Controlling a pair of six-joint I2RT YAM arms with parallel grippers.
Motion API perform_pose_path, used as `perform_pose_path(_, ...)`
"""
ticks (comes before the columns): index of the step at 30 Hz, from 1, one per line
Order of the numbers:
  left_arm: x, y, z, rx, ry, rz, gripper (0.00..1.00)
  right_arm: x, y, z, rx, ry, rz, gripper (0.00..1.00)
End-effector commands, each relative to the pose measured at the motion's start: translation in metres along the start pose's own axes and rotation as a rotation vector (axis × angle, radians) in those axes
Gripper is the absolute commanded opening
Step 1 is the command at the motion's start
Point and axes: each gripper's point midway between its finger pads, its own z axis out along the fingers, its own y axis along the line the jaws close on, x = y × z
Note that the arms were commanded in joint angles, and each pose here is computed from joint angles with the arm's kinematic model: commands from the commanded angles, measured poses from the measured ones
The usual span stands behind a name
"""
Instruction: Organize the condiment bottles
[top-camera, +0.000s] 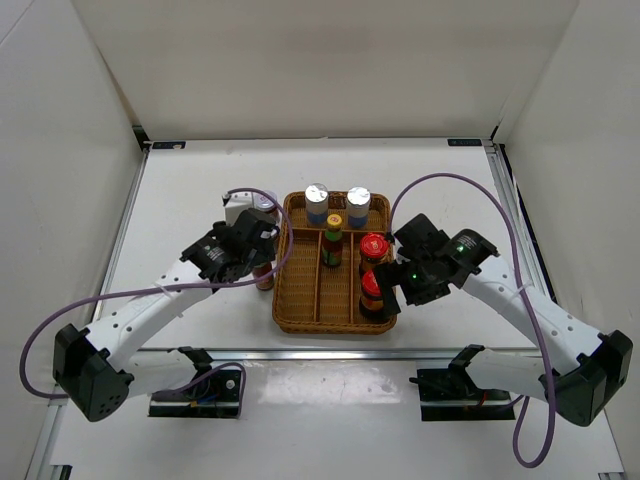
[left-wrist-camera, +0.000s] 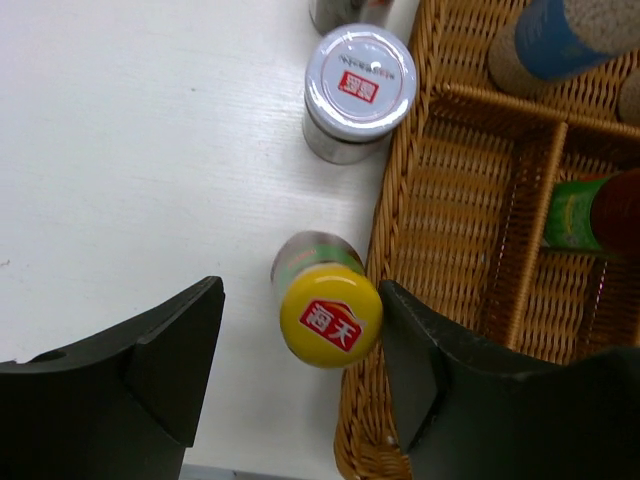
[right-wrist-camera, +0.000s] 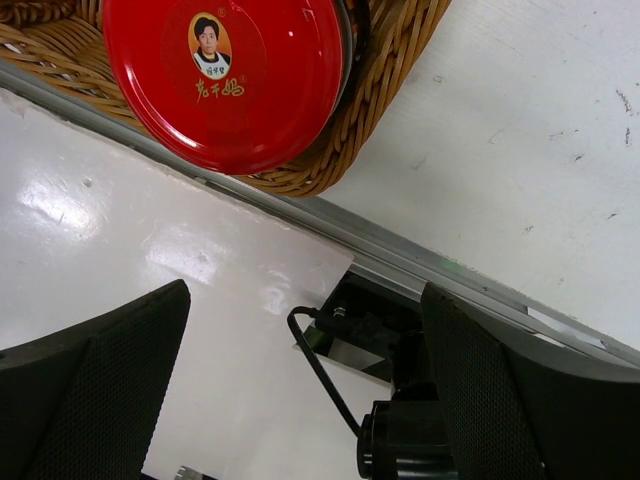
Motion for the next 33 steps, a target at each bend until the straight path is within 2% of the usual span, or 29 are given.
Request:
perform_pose_path(1,-0.019,0.003,0.001,-0.005,-0.064,-0.009,0.73,-0.005,0.002,-0.001,-0.017,-0.012,-0.014,0.99)
perform_pose_path(3,-0.022,0.004,0.006,0.003,-0.061,-0.014,0.77,-0.005,0.002,-0.001,-0.017,-0.012,-0.014,0.99)
perform_pose_path(4,-0.022,0.004,0.006,0.002,-0.061,0.0,0.82,-0.004,0.004,-0.001,-0.025,-0.009,-0.014,0.99)
perform_pose_path(7,-0.021,0.004,0.011,0.011,-0.045,-0.003,0.84,-0.004,0.004,-0.001,-0.025,-0.009,-0.014,0.99)
perform_pose_path(9,-0.019,0.001,0.01,0.029,-0.033,-0.002,0.8,-0.004,0.004,-0.001,-0.025,-0.009,-0.014,0.99)
perform_pose_path(10,-0.019,0.001,0.01,0.029,-0.033,-0.002,0.77,-0.004,0.004,-0.001,-0.025,-0.009,-0.014,0.99)
perform_pose_path(12,-0.024,-0.003,0.009,0.046,-0.041,-0.011,0.64,-0.004,0.004,-0.001,-0.025,-0.009,-0.014,0.99)
perform_pose_path(13,-0.022,-0.004,0.008,0.057,-0.034,-0.002,0.56,-0.004,0.004,-0.001,-0.025,-0.009,-0.014,0.99)
perform_pose_path(14,-0.024,-0.008,0.007,0.076,-0.032,-0.006,0.44,-0.004,0.004,-0.001,-0.025,-0.009,-0.014,0.99)
perform_pose_path(17,-0.026,-0.015,0.001,0.122,-0.025,-0.003,0.31,-0.004,0.004,-0.001,-0.025,-0.009,-0.014,0.99)
perform_pose_path(22,-0.043,-0.016,-0.02,0.17,-0.062,-0.021,0.18,-0.004,0.004,-0.001,-0.025,-0.009,-0.014,0.99)
perform_pose_path(24,-0.062,-0.016,-0.036,0.196,-0.106,-0.037,0.11,-0.004,0.004,0.001,-0.023,-0.001,-0.013,0.99)
perform_pose_path(30,-0.117,-0.018,-0.085,0.242,-0.197,-0.038,0.11,-0.004,0.005,0.001,-0.032,0.002,-0.013,0.99)
perform_pose_path(33,-0.136,-0.032,-0.106,0.302,-0.234,-0.027,0.11,-0.004,0.004,0.001,-0.023,-0.001,-0.013,0.99)
